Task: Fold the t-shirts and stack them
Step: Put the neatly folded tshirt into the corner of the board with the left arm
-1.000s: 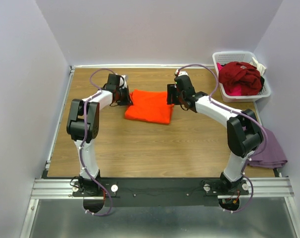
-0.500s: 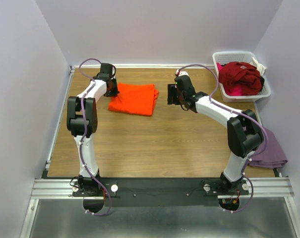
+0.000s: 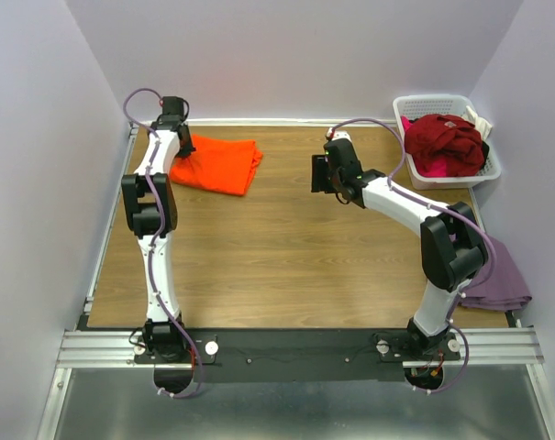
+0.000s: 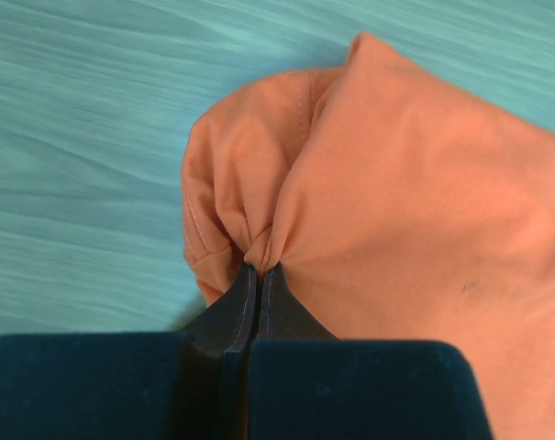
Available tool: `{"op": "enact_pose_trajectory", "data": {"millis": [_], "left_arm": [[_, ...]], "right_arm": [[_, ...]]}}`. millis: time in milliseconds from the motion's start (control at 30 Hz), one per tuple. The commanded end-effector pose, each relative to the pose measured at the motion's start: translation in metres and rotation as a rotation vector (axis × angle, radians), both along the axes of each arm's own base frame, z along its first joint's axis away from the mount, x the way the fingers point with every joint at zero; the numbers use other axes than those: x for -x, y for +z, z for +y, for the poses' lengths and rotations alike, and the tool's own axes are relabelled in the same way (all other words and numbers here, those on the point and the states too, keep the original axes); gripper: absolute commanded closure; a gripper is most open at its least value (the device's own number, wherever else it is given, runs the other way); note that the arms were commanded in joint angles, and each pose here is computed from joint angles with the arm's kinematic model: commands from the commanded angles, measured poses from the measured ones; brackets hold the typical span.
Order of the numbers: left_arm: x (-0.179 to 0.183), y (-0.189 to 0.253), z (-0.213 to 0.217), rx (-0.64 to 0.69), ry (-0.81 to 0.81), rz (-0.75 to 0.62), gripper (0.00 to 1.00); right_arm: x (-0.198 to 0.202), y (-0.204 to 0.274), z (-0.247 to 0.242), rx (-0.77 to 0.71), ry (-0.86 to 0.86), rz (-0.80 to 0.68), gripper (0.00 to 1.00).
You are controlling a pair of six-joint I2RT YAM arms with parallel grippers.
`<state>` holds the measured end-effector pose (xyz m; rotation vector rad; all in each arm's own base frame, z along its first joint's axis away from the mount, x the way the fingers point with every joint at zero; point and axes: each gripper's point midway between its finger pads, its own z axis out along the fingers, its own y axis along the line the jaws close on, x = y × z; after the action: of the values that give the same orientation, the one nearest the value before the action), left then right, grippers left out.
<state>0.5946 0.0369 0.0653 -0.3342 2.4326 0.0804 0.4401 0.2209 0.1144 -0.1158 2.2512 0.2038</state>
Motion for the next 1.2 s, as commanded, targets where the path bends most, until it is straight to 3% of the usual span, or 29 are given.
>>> {"op": "enact_pose_trajectory", "data": {"millis": [0,533,1167], "left_arm": [[0.008,-0.004,0.059,-0.044,0.077,0.041,1.00],[-0.022,0.023,0.120,-0.105,0.119,-0.086,1.00],[-0.025,0.040,0.174,-0.172,0.275,-0.161,1.00]], "right_arm": [[-0.007,0.008,-0.003,0.004,-0.019,-0.020,0.31],[-0.012,0.000,0.005,-0.010,-0.007,-0.002,0.31],[-0.019,-0.002,0.010,-0.011,0.000,-0.002,0.32]]}}
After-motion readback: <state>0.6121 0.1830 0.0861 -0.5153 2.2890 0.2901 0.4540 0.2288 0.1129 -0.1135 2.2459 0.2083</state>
